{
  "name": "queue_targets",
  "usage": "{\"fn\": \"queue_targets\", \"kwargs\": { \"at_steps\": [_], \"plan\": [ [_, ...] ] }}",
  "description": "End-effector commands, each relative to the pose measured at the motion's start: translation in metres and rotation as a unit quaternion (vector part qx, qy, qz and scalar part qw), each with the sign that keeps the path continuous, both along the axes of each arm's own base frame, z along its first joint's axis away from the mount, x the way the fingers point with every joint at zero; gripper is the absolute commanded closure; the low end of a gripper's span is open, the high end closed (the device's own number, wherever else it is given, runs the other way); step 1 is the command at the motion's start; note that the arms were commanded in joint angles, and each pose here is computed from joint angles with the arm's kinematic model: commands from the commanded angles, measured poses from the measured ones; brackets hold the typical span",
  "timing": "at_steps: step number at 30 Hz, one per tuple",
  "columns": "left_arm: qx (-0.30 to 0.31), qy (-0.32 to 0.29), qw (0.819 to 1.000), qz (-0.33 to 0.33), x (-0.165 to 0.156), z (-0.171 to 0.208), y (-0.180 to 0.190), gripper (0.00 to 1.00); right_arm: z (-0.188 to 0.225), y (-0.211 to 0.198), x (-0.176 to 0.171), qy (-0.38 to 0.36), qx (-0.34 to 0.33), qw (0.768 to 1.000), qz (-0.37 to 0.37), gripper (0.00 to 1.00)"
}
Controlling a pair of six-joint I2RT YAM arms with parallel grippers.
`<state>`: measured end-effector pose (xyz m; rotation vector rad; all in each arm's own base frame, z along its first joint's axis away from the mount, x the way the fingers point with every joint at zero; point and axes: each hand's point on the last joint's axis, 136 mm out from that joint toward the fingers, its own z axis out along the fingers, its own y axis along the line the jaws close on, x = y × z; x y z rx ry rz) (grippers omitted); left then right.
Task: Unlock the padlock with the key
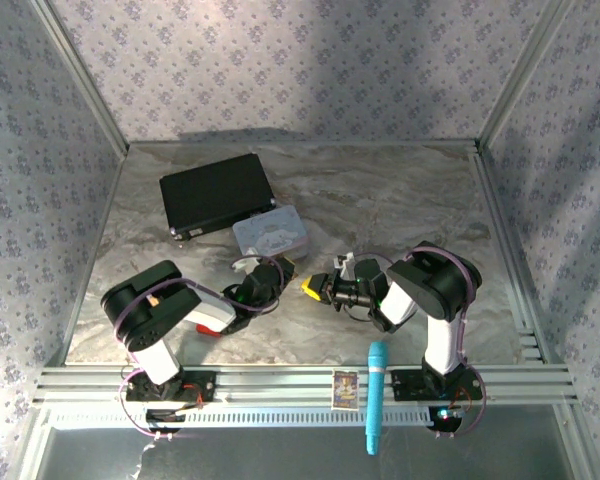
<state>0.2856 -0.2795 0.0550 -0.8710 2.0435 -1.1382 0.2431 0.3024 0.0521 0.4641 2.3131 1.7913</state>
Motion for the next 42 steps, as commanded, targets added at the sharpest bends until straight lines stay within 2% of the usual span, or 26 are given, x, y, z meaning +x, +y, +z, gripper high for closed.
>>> {"fn": "queue_targets", "kwargs": {
  "at_steps": [1,10,18,22,42],
  "plan": [
    [-0.014,0.065,0.996,-0.06,-0.026,-0.017,-0.02,0.81,0.014,0.005,0.015,-0.023,0.021,0.999,-0.012,1.0],
    [-0.005,0.068,0.995,-0.068,-0.027,-0.019,-0.021,0.81,0.011,0.004,0.015,-0.02,0.019,1.0,-0.011,1.0],
    [0.009,0.069,0.995,-0.067,-0.028,-0.019,-0.018,0.91,0.015,0.003,0.016,-0.011,0.027,0.999,-0.013,1.0],
    [0.0,0.049,0.996,-0.072,-0.026,-0.012,-0.022,1.0,0.017,0.007,0.015,0.01,0.039,0.999,-0.004,1.0],
    [-0.015,0.043,0.996,-0.081,-0.028,-0.015,-0.029,1.0,0.014,0.005,0.022,0.028,0.044,0.999,-0.003,1.0]
  ]
}}
